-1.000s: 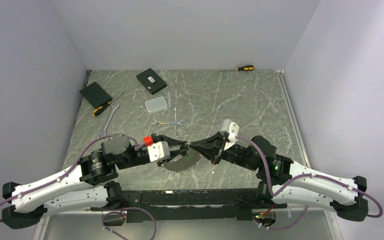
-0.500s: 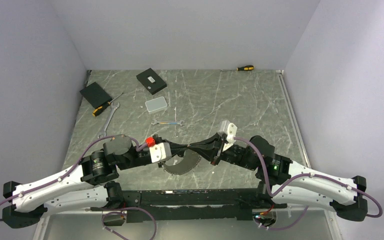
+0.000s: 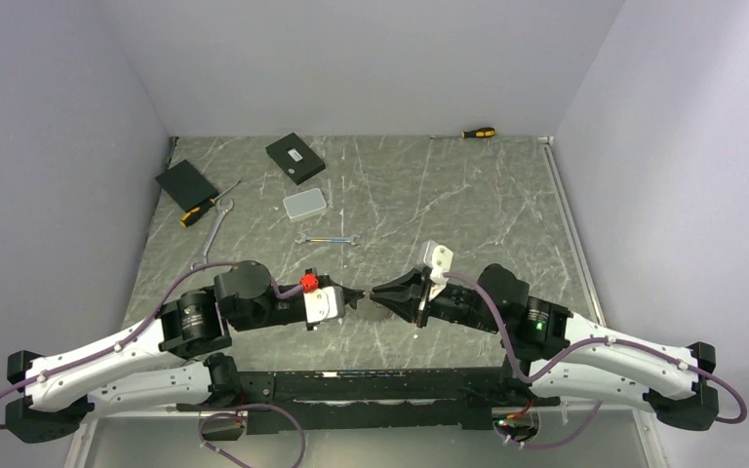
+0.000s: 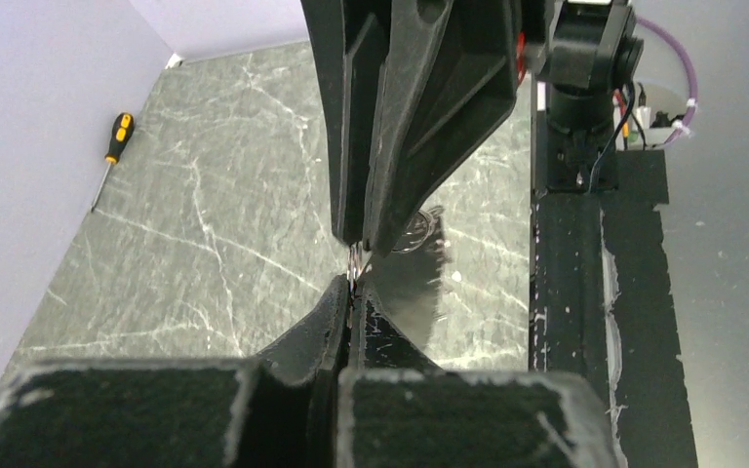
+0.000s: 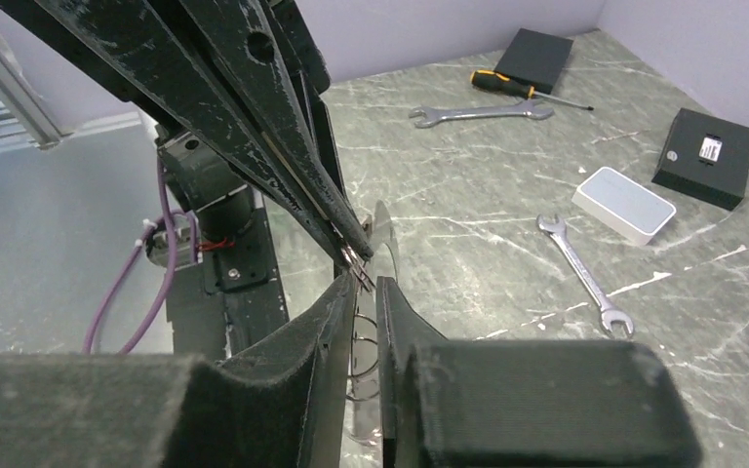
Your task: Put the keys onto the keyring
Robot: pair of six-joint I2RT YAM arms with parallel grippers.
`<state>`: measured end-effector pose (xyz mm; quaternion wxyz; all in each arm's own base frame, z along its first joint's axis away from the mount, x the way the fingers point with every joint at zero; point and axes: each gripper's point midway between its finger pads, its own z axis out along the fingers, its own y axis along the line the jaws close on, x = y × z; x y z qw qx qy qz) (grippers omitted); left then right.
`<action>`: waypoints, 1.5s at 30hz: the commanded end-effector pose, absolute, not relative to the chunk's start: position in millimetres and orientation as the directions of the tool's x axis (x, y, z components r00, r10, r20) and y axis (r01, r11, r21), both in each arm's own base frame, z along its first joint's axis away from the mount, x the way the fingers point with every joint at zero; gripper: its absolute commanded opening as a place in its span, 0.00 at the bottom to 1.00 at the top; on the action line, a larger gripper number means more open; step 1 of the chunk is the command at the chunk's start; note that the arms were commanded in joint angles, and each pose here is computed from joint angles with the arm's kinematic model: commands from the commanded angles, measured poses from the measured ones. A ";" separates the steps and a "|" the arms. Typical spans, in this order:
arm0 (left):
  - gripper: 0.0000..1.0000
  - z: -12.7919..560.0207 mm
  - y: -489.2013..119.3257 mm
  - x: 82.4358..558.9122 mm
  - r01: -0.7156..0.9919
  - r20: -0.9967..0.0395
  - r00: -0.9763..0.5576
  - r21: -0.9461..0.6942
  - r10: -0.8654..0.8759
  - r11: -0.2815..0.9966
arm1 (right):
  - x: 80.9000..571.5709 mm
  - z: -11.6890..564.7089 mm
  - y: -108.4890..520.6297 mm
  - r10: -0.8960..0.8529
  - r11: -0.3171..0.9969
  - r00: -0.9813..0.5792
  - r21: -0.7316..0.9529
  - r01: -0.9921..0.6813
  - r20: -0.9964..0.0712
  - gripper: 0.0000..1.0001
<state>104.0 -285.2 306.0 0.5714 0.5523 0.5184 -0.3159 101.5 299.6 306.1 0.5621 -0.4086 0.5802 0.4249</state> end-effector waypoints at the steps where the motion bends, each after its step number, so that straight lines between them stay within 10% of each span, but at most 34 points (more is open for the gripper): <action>1: 0.00 318.8 -279.7 104.9 0.921 -0.932 0.297 0.337 0.210 0.194 | 95.2 332.5 292.3 0.026 0.277 0.032 -0.024 -0.961 -0.999 0.21; 10: 0.00 309.1 -285.1 107.8 0.926 -0.928 0.278 0.327 0.247 0.187 | 91.6 318.9 293.7 -0.143 0.211 0.095 -0.124 -0.970 -0.985 0.34; 45: 0.00 297.8 -284.1 104.5 0.940 -0.931 0.241 0.294 0.273 0.174 | 102.3 300.2 325.7 -0.278 0.143 0.146 -0.191 -0.971 -0.949 0.18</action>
